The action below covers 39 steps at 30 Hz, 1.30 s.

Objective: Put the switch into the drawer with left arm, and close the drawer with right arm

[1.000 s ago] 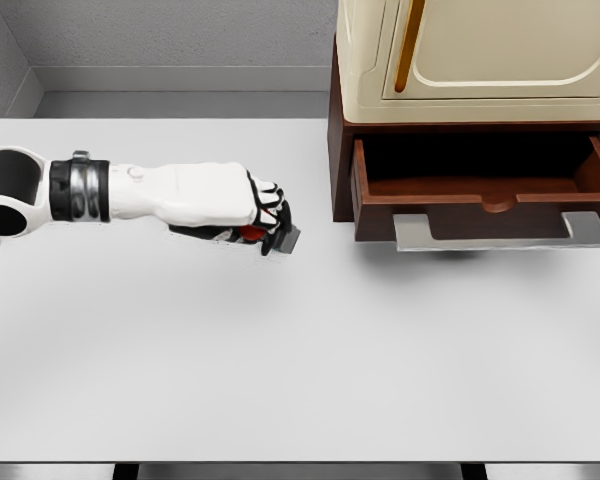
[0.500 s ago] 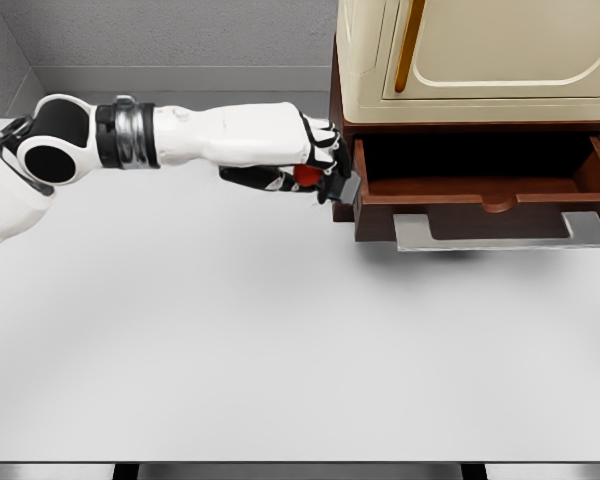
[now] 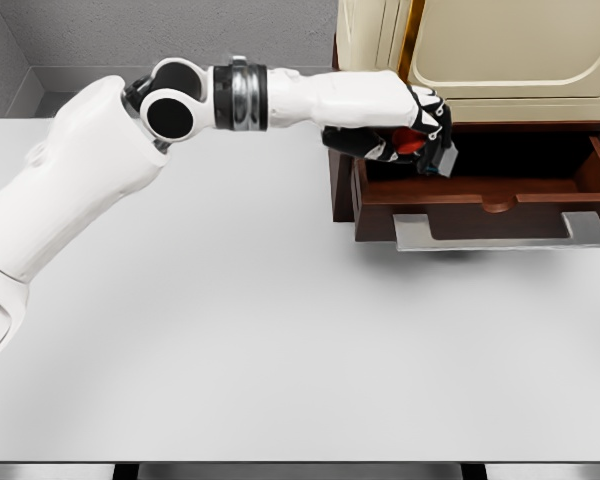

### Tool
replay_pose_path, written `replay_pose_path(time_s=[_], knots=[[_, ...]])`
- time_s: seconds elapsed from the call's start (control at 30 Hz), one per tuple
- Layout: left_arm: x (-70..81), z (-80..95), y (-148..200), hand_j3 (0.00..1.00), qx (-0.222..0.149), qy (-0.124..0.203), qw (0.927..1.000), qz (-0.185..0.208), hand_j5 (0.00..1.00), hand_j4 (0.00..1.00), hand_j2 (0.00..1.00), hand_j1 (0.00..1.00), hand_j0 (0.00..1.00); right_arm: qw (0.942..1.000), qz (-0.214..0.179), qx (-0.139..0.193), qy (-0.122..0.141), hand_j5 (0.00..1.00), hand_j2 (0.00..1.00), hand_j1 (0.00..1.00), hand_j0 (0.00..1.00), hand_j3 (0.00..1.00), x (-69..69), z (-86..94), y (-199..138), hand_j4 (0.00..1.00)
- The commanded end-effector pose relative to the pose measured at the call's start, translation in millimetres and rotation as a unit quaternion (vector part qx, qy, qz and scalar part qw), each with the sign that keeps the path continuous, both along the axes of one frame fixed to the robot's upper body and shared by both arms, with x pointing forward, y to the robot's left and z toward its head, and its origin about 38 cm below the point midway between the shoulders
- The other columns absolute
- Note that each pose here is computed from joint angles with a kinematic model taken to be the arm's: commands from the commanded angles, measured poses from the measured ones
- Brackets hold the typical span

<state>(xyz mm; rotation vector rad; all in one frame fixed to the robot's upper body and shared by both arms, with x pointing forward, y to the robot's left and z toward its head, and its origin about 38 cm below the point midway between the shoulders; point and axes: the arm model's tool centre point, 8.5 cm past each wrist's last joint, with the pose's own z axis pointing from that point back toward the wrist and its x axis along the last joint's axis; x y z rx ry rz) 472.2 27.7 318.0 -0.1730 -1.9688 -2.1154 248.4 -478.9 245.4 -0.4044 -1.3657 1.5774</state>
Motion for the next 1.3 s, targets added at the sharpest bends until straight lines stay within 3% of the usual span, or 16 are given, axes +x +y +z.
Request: replay_pose_path(time_s=[0.0, 0.5, 0.6, 0.67, 0.77, 0.97, 1.13, 1.27], knots=[[5.3, -6.6, -11.4, 0.35, 0.000, 0.020, 0.9998, 0.003, 0.35, 0.35, 0.35, 0.35, 0.35, 1.0000, -0.001, 0.003, 0.000, 0.51, 0.51, 0.51, 0.51, 0.51, 0.4, 0.8, 0.1, 0.51], [21.1, -34.5, -36.7, 0.37, 0.024, 0.072, 0.9970, 0.019, 0.37, 0.37, 0.37, 0.37, 0.37, 1.0000, -0.001, 0.003, 0.002, 0.51, 0.51, 0.51, 0.51, 0.51, -0.1, 0.1, 0.0, 0.51], [21.9, -33.3, -36.0, 0.47, 0.021, 0.073, 0.9969, 0.020, 0.47, 0.47, 0.47, 0.47, 0.47, 1.0000, -0.001, 0.003, 0.002, 0.51, 0.51, 0.51, 0.51, 0.51, -0.3, -0.3, 0.0, 0.51], [22.0, -32.5, -35.8, 0.68, 0.018, 0.074, 0.9969, 0.020, 0.68, 0.68, 0.68, 0.68, 0.68, 1.0000, -0.001, 0.003, 0.001, 0.51, 0.51, 0.51, 0.51, 0.51, -0.2, 0.2, -0.2, 0.51], [23.3, -30.1, -34.6, 0.86, 0.011, 0.075, 0.9969, 0.022, 0.86, 0.86, 0.86, 0.86, 0.86, 1.0000, -0.002, 0.003, 0.000, 0.51, 0.51, 0.51, 0.51, 0.51, -0.2, 0.8, -0.4, 0.51], [26.1, -31.3, -32.7, 0.98, 0.009, 0.079, 0.9964, 0.028, 0.98, 0.98, 0.98, 0.98, 0.98, 1.0000, -0.001, 0.007, 0.000, 0.51, 0.51, 0.51, 0.51, 0.51, -0.2, 1.3, -0.2, 0.51], [23.7, -10.0, -33.3, 1.00, -0.019, 0.072, 0.9971, 0.018, 1.00, 1.00, 1.00, 1.00, 1.00, 1.0000, -0.001, 0.009, 0.000, 0.51, 0.51, 0.51, 0.51, 0.51, -0.5, 0.8, 0.4, 0.51], [14.6, 25.6, -33.3, 1.00, -0.066, 0.056, 0.9962, -0.005, 1.00, 1.00, 1.00, 1.00, 1.00, 1.0000, 0.006, 0.002, 0.001, 0.47, 0.47, 0.47, 0.47, 0.47, 2.3, 4.3, 1.8, 0.47]])
